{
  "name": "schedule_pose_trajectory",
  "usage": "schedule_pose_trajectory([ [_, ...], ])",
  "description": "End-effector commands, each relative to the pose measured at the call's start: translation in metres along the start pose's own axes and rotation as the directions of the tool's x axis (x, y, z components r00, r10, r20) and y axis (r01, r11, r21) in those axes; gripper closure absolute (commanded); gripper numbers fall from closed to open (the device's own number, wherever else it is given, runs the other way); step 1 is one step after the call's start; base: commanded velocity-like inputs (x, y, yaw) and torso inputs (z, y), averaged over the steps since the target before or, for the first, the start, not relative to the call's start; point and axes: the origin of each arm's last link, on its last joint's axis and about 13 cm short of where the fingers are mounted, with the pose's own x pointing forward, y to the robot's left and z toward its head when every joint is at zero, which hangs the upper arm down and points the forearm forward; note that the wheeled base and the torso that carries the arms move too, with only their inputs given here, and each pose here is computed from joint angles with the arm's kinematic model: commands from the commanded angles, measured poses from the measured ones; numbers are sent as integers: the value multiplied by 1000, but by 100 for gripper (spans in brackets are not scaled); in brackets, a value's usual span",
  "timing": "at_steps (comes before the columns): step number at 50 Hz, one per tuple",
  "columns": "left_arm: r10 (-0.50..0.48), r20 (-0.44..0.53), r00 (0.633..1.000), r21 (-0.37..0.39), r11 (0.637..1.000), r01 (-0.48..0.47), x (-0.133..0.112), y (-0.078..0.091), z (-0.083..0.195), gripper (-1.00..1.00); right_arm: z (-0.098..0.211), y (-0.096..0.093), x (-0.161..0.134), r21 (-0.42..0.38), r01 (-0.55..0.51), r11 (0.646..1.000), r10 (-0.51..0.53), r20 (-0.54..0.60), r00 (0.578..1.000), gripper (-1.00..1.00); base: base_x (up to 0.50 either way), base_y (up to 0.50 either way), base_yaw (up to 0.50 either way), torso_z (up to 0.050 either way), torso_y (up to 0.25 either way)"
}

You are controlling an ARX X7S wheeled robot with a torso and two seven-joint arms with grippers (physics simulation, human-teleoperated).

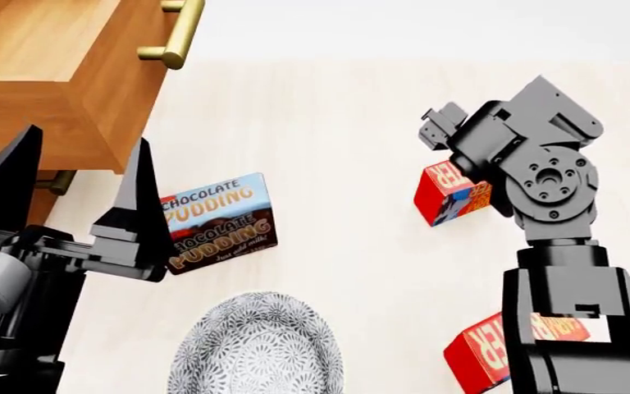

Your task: Put the butter at the front in the top drawer of the cabinet and close it.

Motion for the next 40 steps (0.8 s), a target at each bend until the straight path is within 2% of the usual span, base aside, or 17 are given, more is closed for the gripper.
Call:
schedule_pose_trajectory([
  [1,2,-2,1000,0,1000,-2,0,1,-1,-100,-3,0,5,-3,11,1000,-11,-9,1000,-100,0,0,0,0,0],
  [40,6,-5,1000,0,1000,-6,-1,3,-3,-100,-15,1,26,-34,36,999,-38,-61,997,-100,0,0,0,0,0],
])
